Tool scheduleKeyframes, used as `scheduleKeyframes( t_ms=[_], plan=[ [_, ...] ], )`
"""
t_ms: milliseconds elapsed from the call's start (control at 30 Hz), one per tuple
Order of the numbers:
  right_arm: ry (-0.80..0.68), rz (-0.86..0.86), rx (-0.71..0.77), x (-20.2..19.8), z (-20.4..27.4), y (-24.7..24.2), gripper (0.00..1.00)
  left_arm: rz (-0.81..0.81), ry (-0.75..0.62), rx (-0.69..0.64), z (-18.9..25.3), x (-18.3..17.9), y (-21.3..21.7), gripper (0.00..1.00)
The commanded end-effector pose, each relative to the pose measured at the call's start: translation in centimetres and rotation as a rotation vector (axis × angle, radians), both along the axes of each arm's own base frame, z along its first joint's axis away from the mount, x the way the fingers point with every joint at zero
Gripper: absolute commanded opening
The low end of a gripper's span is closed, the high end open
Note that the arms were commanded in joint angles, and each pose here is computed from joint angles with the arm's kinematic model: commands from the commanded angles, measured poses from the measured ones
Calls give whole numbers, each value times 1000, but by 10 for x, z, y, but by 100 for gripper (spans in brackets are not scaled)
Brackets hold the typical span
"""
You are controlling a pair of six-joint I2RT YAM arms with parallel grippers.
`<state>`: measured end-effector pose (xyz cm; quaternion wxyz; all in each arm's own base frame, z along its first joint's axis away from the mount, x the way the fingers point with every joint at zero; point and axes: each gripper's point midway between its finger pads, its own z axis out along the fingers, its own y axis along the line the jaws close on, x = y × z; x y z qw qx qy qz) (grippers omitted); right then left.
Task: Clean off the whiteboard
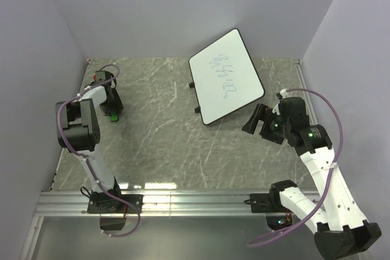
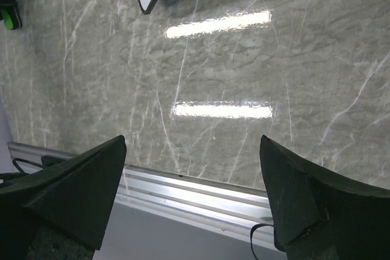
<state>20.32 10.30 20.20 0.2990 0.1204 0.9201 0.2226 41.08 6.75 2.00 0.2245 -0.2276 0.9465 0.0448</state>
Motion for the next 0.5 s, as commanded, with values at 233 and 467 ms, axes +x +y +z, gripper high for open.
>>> scheduleKeyframes(
  t_ms=[233,467],
  plan=[
    [-48,15,-19,3,-3,-2,96,39,62,-88,-1,-37,-19,63],
    [-68,2,-49,7,2,-7,96,52,80,-106,-7,-40,-22,37]
  ],
)
